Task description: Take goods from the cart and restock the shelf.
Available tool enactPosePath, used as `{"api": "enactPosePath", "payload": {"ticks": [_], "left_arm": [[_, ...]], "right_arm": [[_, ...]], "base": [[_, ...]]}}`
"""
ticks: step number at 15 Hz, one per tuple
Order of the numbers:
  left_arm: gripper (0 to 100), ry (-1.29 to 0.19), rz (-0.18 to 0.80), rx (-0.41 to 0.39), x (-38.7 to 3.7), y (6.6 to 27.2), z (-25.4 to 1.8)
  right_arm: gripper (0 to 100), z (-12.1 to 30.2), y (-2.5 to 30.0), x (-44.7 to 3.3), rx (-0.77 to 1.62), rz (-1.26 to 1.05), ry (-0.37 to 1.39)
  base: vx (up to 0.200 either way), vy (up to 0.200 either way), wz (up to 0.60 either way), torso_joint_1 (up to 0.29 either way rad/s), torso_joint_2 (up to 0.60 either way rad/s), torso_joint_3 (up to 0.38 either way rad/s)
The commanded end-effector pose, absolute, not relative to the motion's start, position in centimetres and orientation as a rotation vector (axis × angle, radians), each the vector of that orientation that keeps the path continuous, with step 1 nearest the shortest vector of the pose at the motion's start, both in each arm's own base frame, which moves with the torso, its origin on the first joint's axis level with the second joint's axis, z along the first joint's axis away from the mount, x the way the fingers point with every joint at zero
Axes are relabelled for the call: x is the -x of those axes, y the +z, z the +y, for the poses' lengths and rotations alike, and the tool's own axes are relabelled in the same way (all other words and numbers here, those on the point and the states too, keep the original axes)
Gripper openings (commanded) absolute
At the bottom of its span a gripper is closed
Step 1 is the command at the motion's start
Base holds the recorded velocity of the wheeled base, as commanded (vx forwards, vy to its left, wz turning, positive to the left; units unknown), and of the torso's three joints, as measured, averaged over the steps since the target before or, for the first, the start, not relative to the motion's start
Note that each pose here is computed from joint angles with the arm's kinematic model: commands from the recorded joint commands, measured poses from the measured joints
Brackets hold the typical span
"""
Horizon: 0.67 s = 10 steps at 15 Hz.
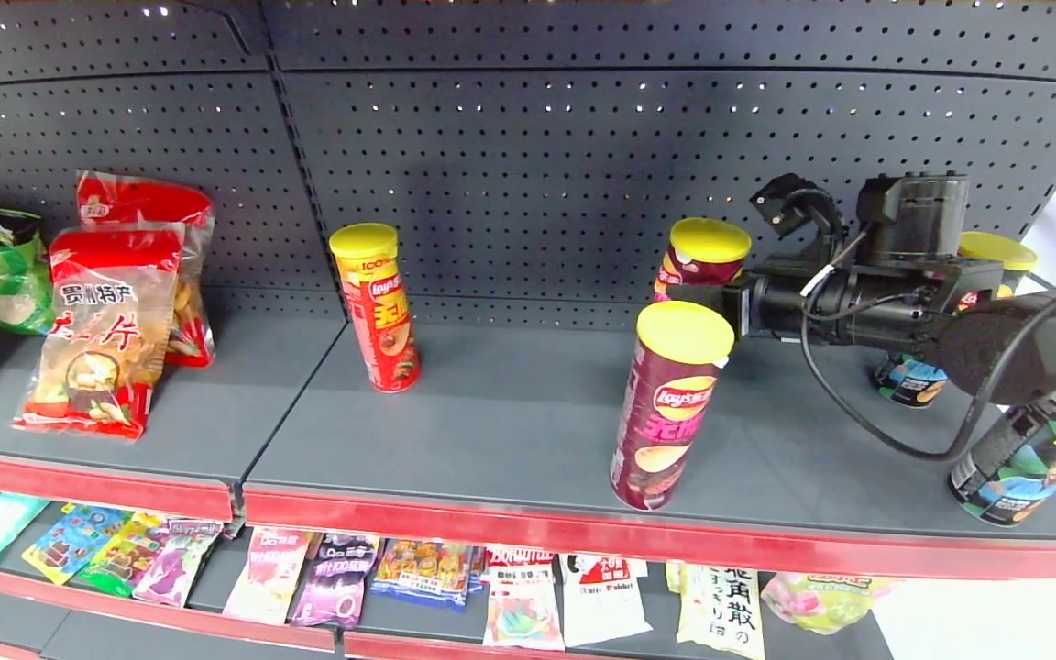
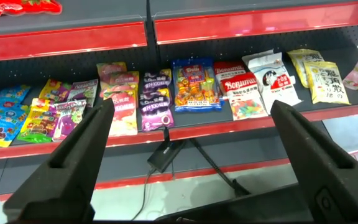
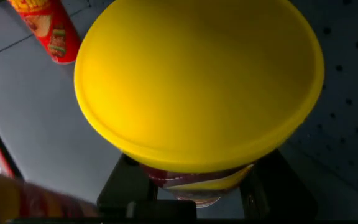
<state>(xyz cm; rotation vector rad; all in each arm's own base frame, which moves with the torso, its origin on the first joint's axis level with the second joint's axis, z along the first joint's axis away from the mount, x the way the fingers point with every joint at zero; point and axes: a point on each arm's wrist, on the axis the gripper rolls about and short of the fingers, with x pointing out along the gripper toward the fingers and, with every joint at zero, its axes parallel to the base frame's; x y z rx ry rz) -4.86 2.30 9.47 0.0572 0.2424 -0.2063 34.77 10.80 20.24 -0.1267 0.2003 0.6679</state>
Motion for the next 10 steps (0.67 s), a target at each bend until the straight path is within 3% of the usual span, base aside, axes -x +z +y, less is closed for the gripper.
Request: {"api": "enactPosePath", "payload": {"ticks": [1, 10], "left_arm": [[100, -0.205, 0.244, -0.056, 4.85, 9.48, 2.29], [100, -0.205, 0.244, -0.056, 4.85, 9.48, 2.29]], "right_arm": [[0, 11.11, 19.62, -35.34, 0.126, 0.213, 0.672], [0, 11.29, 19.02, -35.17, 0.129, 0.232, 0.676]], "base": [[0.0, 0.0, 0.0, 0.0, 0.0, 0.0], [0.0, 0.0, 0.0, 0.0, 0.0, 0.0]]}}
